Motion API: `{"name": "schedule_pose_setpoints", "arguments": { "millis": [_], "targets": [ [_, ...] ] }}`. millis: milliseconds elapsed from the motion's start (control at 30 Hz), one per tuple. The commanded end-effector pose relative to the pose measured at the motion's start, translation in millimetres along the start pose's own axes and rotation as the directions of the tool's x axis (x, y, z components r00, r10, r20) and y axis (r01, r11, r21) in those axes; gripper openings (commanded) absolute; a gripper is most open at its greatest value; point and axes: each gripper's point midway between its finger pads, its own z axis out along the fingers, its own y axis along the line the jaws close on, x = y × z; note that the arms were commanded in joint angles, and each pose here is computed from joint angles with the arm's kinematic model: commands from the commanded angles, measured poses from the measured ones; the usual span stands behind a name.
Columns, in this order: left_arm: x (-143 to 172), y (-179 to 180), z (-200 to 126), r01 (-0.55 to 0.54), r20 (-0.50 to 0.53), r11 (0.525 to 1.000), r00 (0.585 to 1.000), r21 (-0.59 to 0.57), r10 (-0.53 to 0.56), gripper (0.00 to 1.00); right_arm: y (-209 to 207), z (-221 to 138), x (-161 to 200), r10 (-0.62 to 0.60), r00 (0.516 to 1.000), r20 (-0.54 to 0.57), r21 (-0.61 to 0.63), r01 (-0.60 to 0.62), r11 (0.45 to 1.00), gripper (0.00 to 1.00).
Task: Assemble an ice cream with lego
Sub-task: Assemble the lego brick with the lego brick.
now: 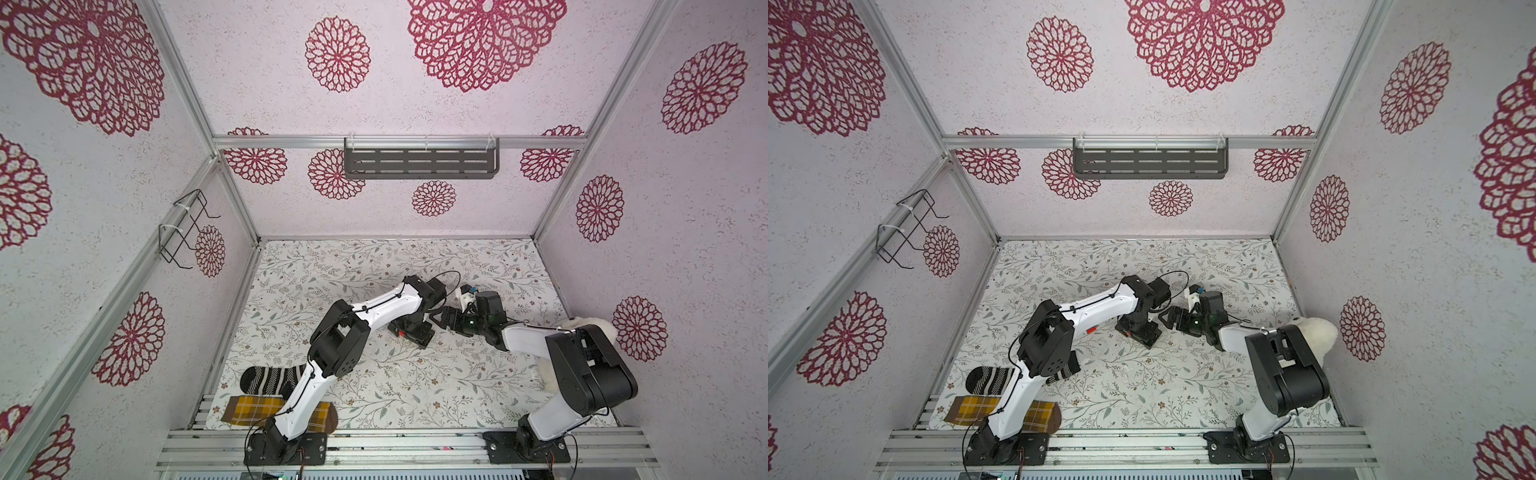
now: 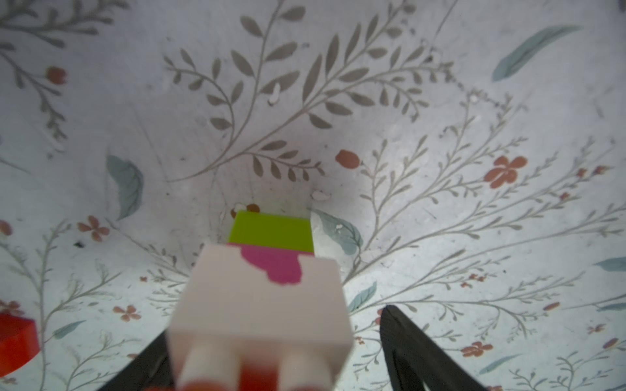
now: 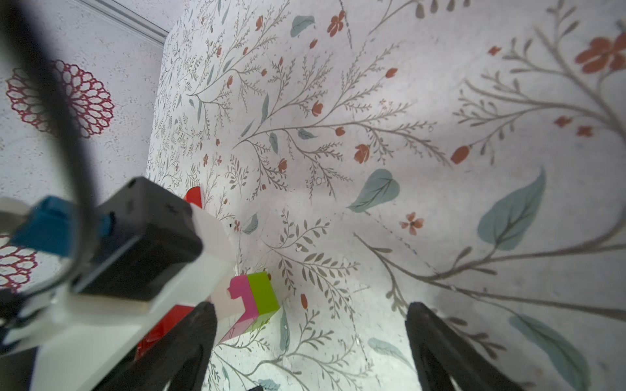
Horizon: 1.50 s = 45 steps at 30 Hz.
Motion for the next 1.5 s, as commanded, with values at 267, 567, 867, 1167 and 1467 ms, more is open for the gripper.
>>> {"name": "schedule_pose_setpoints", "arguments": {
  "millis": [267, 567, 867, 1167, 1467],
  "targets": [
    [-25, 6, -54, 0.049, 0.167, 0.998, 0.984, 0.034, -0.054, 0.93, 6, -5, -18, -0.009, 0.999, 0.051, -0.009, 0.010, 1.000, 0.92],
    [-12, 14, -86, 0.025, 0.207, 0.999, 0.978, 0.042, -0.034, 0.97, 13, -7, -19, -0.005, 0.999, 0.044, -0.042, 0.007, 0.999, 0.92],
    [30, 24, -104, 0.006, 0.200, 0.994, 0.979, 0.112, -0.028, 0.95, 42, -8, -12, 0.022, 1.000, -0.010, -0.244, -0.024, 0.969, 0.98],
    [20, 25, -79, 0.026, 0.191, 0.991, 0.980, 0.128, -0.050, 0.82, 63, 0, 2, 0.067, 0.990, -0.125, -0.403, -0.112, 0.908, 0.96],
    [10, 15, -63, 0.018, 0.179, 0.991, 0.983, 0.134, -0.042, 0.68, 60, 15, 15, 0.084, 0.976, -0.199, -0.397, -0.158, 0.904, 0.93]
  ]
}}
